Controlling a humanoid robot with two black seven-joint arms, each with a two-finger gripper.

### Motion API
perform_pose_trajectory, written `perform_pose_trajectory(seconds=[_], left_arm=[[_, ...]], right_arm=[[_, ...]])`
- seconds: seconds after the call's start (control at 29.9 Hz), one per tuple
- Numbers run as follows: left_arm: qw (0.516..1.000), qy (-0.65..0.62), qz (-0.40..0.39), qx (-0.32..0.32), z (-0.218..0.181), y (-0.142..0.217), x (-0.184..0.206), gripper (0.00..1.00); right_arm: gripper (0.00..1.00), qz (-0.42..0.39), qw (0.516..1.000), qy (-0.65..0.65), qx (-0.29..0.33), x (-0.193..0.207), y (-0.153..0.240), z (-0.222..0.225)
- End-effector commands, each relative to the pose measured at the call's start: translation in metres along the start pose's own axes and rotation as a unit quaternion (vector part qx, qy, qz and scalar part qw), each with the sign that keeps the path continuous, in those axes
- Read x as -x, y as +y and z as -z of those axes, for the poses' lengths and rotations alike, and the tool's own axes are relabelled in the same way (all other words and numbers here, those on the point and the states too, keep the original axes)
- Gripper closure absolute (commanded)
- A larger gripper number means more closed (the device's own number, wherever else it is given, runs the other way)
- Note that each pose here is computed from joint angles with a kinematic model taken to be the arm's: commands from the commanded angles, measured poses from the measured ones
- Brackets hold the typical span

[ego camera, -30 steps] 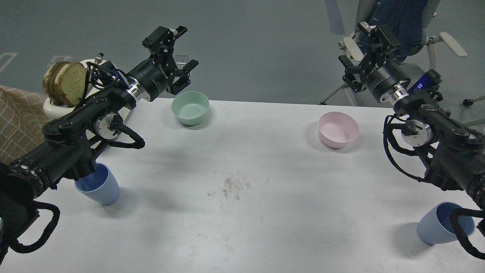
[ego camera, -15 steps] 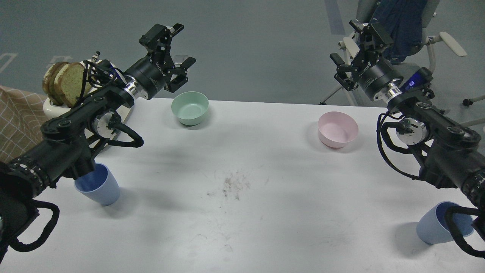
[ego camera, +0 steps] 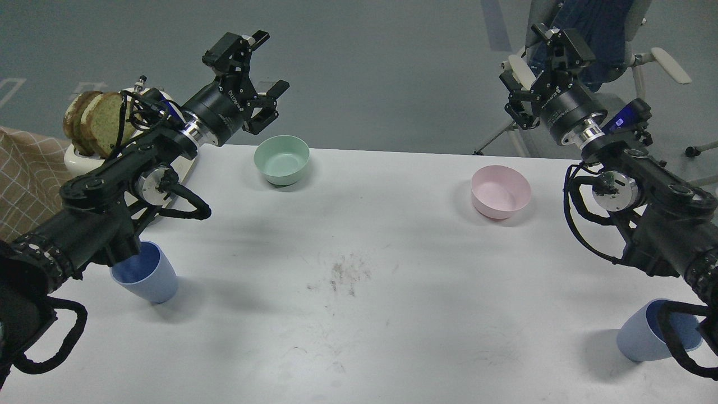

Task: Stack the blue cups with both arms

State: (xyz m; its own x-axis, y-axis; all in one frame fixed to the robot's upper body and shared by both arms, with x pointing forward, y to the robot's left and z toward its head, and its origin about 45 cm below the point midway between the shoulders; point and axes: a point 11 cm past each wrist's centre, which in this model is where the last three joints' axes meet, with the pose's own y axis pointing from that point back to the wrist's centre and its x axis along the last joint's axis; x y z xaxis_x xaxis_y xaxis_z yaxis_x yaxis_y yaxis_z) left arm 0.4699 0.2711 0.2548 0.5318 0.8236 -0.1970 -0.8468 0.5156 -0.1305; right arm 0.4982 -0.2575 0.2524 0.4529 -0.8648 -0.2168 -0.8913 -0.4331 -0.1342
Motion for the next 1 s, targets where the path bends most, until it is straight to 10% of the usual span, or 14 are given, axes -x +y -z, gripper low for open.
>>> perform_pose_trajectory(seconds=[0.0,0.97], left_arm=[[1.000,0.003,-0.001,0.006,-0.0029,-0.0007,-0.0002,0.02],[1.000,0.005,0.005,0.013,-0.0061,-0.0035,0.0040,0.02]], right_arm=[[0.00,0.000,1.000,-0.003,0.002,0.0016,0.0001,-0.0038],[0.00,0.006,1.000,-0.009,0.003,0.0099,-0.0033,-0.0084]])
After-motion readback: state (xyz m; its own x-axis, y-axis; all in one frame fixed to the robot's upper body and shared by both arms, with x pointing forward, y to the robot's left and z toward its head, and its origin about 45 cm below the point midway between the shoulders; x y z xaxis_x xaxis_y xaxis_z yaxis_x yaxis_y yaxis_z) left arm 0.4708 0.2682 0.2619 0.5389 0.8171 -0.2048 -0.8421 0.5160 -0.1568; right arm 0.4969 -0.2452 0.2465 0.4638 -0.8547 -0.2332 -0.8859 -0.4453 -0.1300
